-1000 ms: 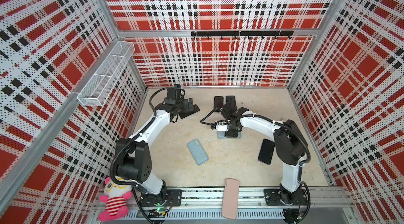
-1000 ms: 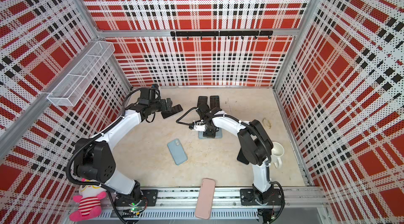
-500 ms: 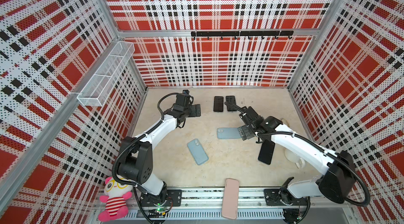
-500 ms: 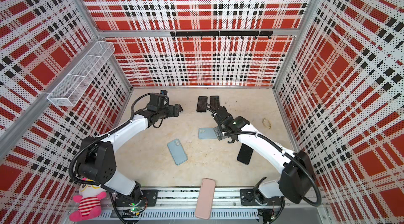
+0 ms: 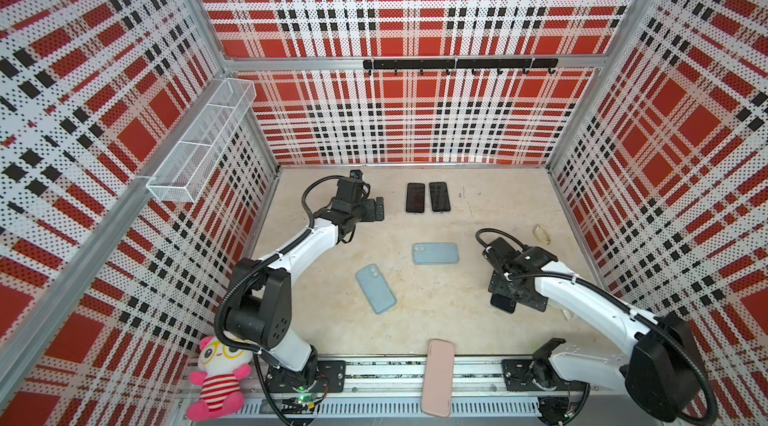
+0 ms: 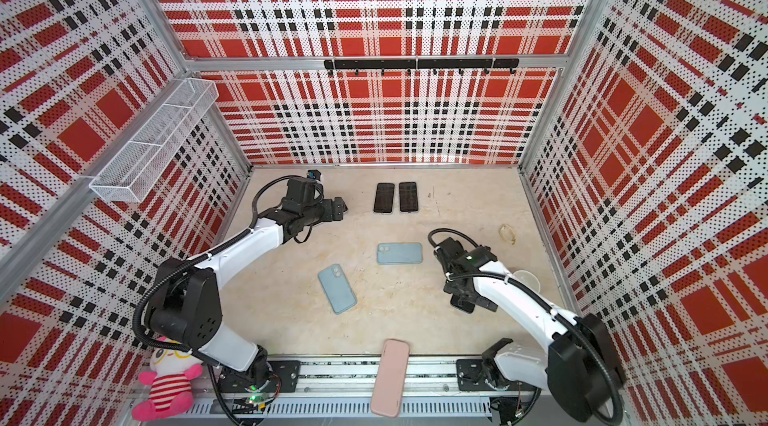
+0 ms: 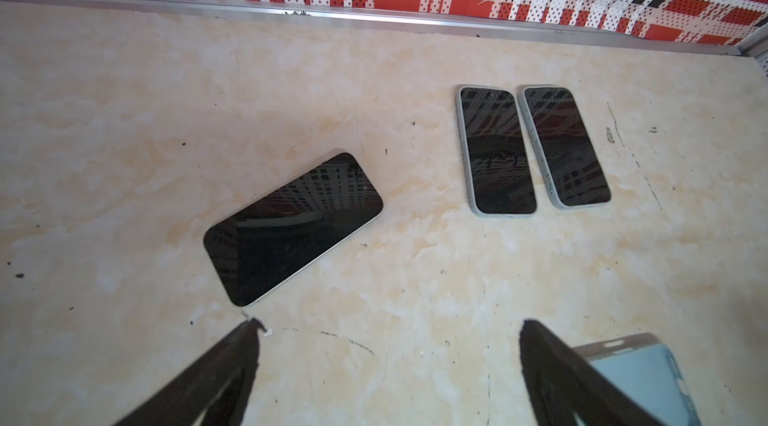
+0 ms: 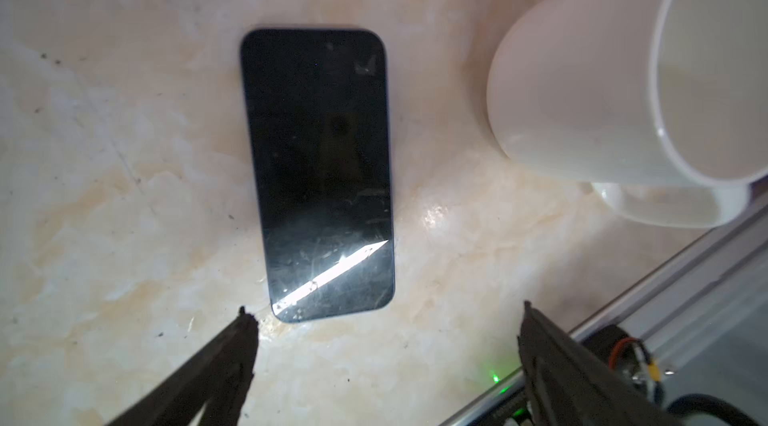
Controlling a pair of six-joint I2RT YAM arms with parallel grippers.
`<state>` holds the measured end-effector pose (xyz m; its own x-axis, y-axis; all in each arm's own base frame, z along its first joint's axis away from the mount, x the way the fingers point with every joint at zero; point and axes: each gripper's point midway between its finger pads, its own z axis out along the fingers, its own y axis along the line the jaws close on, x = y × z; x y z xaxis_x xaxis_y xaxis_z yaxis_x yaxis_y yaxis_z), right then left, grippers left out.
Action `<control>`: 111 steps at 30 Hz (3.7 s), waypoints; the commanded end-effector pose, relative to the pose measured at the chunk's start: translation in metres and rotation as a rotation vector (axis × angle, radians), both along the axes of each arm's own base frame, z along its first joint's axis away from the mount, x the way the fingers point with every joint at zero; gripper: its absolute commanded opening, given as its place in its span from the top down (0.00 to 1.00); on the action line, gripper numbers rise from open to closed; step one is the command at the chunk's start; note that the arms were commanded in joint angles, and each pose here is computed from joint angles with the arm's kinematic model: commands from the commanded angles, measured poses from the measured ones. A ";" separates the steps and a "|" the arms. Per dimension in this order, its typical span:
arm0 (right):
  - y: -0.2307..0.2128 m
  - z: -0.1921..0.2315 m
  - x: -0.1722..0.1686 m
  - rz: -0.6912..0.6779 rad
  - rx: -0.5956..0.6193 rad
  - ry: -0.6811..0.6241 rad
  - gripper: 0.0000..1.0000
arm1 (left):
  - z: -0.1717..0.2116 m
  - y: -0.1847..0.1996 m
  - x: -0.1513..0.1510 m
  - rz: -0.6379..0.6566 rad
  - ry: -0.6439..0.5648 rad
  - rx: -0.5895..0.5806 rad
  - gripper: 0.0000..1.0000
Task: Put the phone into the phone case
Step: 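Move the right gripper to the black phone beside the white mug and grasp it, then lift the black phone and carry it toward the left gripper with the right gripper, then grasp the phone edge with the left gripper while the right gripper releases it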
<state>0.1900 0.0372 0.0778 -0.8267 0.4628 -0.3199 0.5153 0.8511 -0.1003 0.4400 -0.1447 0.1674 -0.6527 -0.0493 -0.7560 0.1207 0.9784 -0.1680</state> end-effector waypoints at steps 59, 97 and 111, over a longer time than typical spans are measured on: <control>0.041 -0.051 0.069 0.406 0.366 0.041 0.36 | 0.018 -0.093 -0.057 -0.053 0.126 -0.353 0.01; 0.260 0.065 0.135 1.871 0.447 -0.530 0.72 | -0.021 -0.158 -0.111 -0.477 0.630 -0.612 0.30; 0.252 0.076 0.141 1.878 0.341 -0.461 0.50 | -0.017 -0.173 -0.109 -0.487 0.600 -0.655 0.89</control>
<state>0.3266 0.2860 0.1369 -0.2018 -0.6688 -0.7155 -0.9711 0.2319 0.0571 0.3334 -0.3102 0.1470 -0.9802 0.0287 -0.1957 0.1764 0.5741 -0.7995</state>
